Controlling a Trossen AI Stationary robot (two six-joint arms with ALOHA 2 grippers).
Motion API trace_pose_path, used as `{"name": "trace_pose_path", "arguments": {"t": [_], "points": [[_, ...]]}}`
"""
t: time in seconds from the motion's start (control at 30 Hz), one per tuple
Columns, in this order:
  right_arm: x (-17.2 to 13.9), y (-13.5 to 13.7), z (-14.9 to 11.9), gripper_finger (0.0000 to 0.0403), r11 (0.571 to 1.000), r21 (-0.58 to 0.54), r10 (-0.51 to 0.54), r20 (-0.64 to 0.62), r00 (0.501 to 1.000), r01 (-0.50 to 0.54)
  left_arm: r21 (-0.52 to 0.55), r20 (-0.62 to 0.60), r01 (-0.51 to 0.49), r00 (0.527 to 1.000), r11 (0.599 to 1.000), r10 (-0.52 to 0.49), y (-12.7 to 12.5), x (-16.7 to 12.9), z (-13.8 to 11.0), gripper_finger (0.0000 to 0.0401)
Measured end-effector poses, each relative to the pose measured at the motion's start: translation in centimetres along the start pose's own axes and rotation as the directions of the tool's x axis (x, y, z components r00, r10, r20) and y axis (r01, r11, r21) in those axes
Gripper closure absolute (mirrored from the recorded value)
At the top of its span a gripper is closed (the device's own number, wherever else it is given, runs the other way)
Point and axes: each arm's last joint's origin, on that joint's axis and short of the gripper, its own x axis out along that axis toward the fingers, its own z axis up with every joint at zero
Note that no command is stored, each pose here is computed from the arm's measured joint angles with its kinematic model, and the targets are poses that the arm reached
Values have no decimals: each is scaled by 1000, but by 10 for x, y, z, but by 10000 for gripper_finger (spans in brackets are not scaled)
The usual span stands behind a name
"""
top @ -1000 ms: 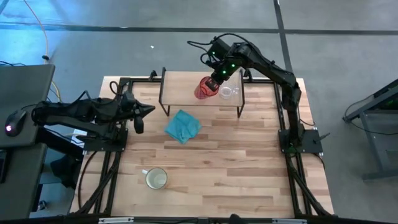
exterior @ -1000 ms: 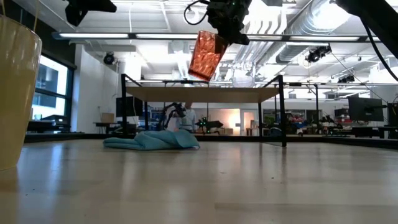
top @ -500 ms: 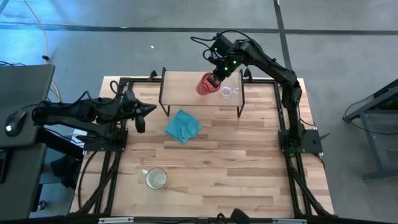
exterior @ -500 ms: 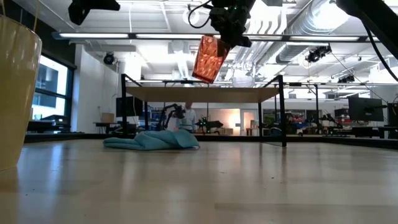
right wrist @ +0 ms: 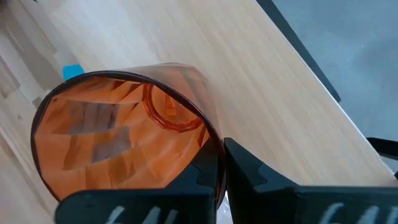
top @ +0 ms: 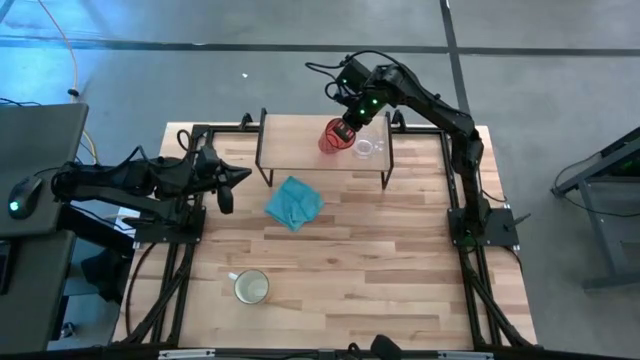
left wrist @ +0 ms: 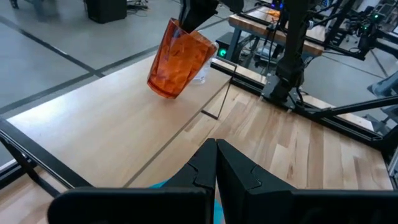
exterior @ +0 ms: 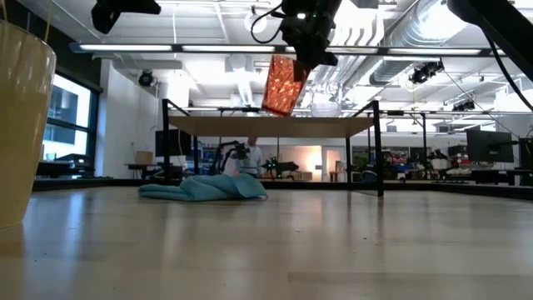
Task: Stack small to large cups/mugs on shelf
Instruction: Put the red cup on the shelf
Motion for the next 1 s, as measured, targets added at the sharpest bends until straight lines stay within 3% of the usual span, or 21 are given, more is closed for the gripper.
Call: {"name": "trace_pose_path", "arguments": {"t": [1.0], "points": [[0, 0, 1, 403, 1000, -9, 1, 8, 1000, 0, 5, -3, 2, 1000, 1000, -2, 0, 0, 0, 400]]}}
